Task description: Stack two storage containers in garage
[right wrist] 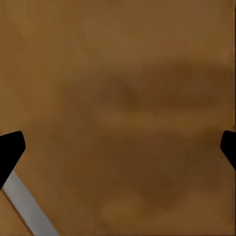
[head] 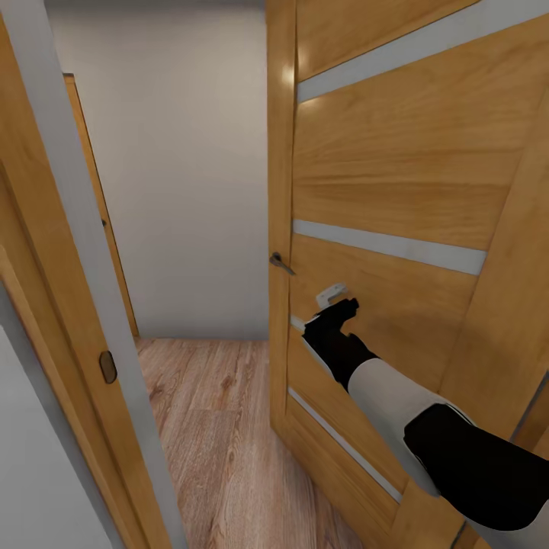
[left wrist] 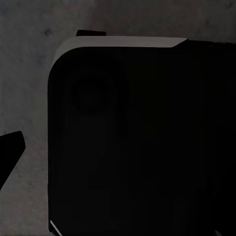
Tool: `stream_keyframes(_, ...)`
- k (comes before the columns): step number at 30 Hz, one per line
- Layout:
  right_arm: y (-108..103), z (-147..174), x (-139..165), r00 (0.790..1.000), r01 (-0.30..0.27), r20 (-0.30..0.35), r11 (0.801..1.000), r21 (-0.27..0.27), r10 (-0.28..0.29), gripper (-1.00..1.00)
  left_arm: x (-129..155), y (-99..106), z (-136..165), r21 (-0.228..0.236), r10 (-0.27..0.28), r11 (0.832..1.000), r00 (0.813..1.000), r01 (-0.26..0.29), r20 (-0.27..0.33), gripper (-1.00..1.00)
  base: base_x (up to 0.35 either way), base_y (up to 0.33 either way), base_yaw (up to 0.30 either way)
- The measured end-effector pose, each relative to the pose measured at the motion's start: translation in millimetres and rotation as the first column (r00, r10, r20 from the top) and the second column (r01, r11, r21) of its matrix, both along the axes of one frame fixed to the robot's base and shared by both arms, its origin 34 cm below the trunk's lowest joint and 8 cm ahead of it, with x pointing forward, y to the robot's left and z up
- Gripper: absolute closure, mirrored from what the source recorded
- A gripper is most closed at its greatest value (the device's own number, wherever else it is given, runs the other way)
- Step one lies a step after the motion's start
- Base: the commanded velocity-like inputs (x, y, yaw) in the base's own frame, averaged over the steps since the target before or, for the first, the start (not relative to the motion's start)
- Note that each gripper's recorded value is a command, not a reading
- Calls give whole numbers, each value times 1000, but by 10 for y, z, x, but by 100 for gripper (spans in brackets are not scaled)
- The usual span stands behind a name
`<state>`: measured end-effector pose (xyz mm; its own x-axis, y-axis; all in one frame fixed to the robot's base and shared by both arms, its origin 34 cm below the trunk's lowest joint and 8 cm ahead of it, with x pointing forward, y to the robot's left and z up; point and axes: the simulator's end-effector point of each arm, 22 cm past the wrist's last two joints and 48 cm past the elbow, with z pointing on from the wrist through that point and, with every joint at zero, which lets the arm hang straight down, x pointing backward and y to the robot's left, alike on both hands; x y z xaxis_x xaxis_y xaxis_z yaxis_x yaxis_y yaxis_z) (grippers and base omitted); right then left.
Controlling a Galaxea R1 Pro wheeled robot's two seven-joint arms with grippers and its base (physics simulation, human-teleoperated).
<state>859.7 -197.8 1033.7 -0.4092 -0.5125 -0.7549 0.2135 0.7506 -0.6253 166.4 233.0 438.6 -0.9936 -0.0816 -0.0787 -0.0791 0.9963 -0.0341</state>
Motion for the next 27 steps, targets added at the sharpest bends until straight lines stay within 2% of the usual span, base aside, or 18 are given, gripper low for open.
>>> stream_keyframes(9, 147, 328, -22, 1000, -15, 27, 1000, 12, 14, -100, 0, 0, 0, 0, 0, 1000, 1000, 0, 0, -100, 0, 0, 0)
stream_keyframes(20, 211, 325, -10, 999, -39, 22, 999, 30, 38, -100, -1, 0, 0, 0, 0, 1000, 1000, 0, -1, -100, 0, 0, 0)
stream_keyframes(27, 358, 656, -3, 992, -79, 102, 995, 67, 72, -100, -1, 0, 0, 0, 0, 1000, 1000, 0, 0, -100, 0, 0, 0)
